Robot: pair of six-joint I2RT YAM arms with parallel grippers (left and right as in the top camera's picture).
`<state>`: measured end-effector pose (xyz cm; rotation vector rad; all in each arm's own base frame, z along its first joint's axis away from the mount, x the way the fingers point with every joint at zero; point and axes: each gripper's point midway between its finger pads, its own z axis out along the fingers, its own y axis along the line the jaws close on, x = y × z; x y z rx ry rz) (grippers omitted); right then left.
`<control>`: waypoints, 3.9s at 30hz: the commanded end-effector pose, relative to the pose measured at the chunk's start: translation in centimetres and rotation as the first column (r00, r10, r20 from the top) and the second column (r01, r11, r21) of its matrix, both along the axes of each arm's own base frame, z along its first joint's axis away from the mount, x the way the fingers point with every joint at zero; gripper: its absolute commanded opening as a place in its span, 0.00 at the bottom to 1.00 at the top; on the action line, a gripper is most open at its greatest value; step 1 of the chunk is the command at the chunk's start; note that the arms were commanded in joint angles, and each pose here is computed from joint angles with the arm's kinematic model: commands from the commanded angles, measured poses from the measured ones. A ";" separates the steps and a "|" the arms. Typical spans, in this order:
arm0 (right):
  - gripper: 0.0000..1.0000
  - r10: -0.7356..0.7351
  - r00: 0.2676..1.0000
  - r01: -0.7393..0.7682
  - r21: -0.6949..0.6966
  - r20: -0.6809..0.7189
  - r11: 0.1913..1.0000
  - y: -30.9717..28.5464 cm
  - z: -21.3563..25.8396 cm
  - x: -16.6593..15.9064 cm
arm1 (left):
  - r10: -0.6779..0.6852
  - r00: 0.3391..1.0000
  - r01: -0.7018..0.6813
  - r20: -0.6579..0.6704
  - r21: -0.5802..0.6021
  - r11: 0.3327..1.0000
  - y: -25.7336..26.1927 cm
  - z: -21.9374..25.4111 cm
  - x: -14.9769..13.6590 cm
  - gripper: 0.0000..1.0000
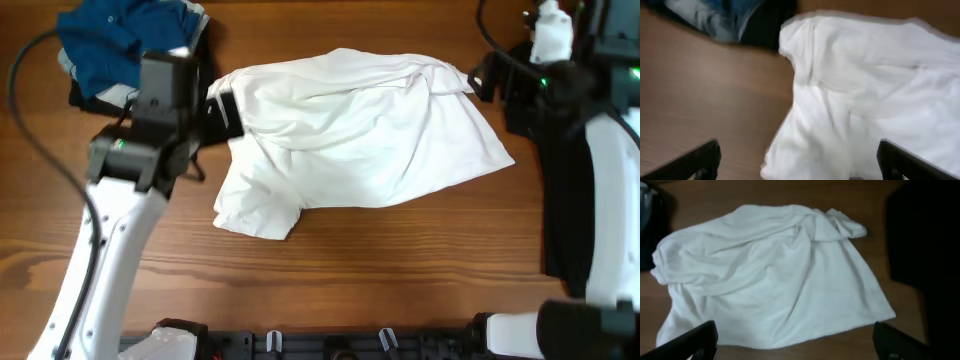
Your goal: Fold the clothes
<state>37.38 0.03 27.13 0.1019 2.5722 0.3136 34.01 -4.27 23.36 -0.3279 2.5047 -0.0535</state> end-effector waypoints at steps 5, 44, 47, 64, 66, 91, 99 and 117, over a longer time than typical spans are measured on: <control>1.00 -0.172 0.974 0.167 -0.043 -0.151 0.985 -2.0 -4.1 -1.9 | 0.248 0.888 -0.294 -0.387 -0.064 0.954 0.4 -12.5 -7.3 1.00; 0.96 -0.145 0.956 0.137 -0.052 -0.256 0.989 -1.7 -9.3 -3.5 | 0.258 0.904 -0.333 -0.342 -0.183 0.925 -0.4 -24.9 -8.1 0.04; 0.90 -0.144 0.947 0.135 -0.052 -0.286 0.989 -1.6 -9.8 -4.1 | 0.274 0.922 -0.333 -0.272 -0.201 0.921 0.6 -21.3 -6.6 0.04; 0.70 -0.179 0.913 0.173 -0.050 -0.365 0.984 -1.4 -21.3 -7.0 | 0.424 0.905 -0.418 -0.034 -0.260 0.871 7.1 -13.6 -4.4 0.04; 0.68 -0.189 0.909 0.185 -0.048 -0.371 0.982 -1.3 -22.6 -7.6 | 0.425 0.905 -0.419 -0.034 -0.258 0.871 7.1 -13.6 -4.4 0.04; 0.54 -0.365 0.864 0.379 -0.028 -0.347 0.925 -1.8 -30.3 -7.5 | 0.427 0.893 -0.449 -0.142 -0.212 0.868 7.0 -15.2 -6.8 0.04; 0.04 -0.341 0.857 0.369 -0.001 -0.386 0.929 -1.1 -31.3 -7.9 | 0.427 0.892 -0.450 -0.149 -0.210 0.868 7.0 -15.2 -7.0 0.04; 0.04 -0.270 0.946 0.263 0.058 0.178 0.963 -4.8 1.4 -0.5 | 0.343 0.857 -0.238 0.385 -0.295 0.926 7.3 8.5 -2.6 0.04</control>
